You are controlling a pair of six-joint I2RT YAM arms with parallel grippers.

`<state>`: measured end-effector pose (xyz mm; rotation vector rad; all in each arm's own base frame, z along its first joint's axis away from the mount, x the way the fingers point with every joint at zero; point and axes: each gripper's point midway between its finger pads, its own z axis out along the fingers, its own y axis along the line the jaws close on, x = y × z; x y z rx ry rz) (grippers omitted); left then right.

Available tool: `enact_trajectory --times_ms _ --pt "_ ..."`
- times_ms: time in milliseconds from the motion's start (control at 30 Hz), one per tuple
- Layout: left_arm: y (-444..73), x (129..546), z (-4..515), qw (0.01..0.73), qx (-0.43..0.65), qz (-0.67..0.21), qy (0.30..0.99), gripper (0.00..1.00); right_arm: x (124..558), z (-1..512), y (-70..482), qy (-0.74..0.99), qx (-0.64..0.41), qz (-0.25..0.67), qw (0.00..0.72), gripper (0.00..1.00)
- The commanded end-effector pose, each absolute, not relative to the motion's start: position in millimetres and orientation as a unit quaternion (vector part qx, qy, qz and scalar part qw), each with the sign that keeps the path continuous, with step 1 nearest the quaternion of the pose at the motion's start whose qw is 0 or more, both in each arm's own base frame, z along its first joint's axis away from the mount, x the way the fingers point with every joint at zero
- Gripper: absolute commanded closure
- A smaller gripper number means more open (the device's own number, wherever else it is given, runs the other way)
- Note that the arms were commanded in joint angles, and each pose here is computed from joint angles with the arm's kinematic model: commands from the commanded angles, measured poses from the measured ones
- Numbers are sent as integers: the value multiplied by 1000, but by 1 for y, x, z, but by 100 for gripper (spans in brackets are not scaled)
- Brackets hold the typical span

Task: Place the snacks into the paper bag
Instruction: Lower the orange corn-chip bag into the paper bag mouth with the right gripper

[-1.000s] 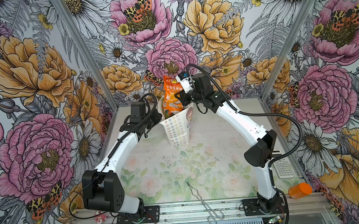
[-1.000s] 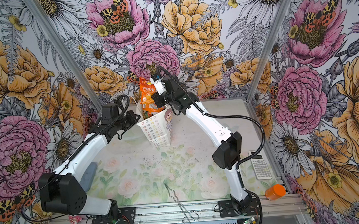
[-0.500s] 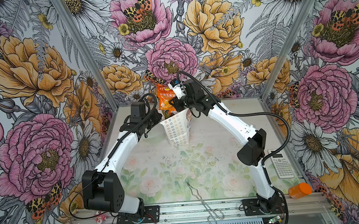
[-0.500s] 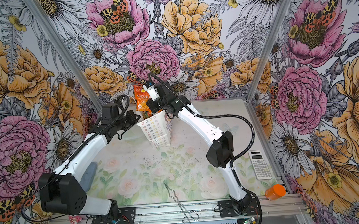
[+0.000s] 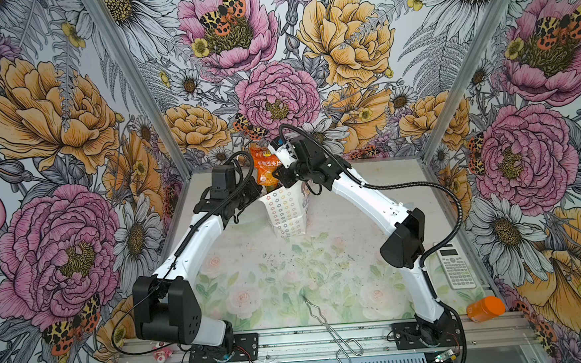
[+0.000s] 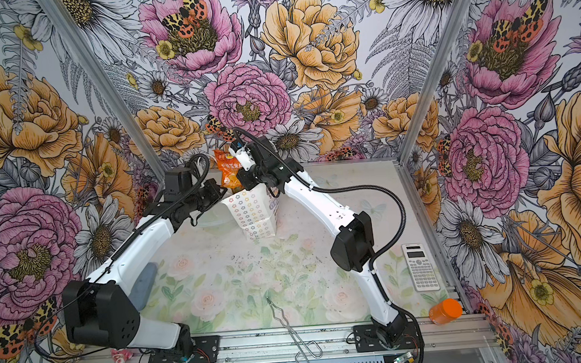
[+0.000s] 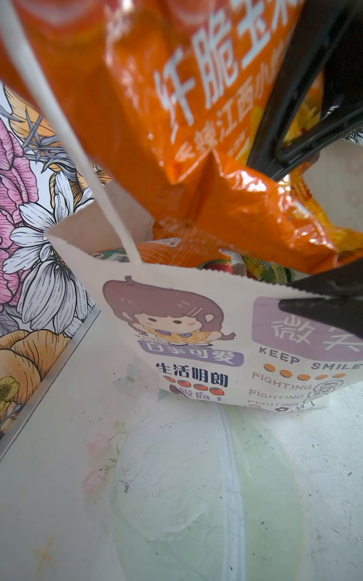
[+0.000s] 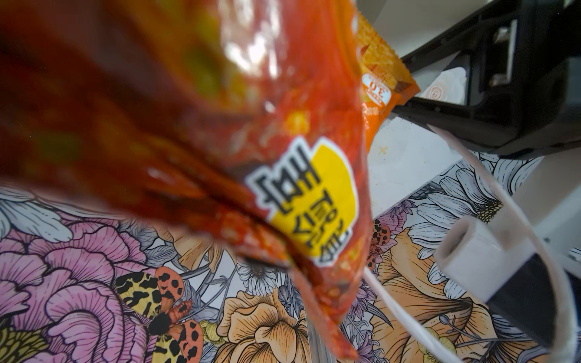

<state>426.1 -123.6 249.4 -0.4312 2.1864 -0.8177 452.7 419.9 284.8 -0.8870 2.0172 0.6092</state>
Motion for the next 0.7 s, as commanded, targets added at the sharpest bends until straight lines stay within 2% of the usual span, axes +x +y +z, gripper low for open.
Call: enact_trajectory --times_ms 0,667 --pt "-121 424 267 393 -165 -337 840 100 448 286 423 799 -366 237 413 87" --pt "-121 424 267 394 -167 -337 839 100 397 298 399 834 -356 261 331 87"
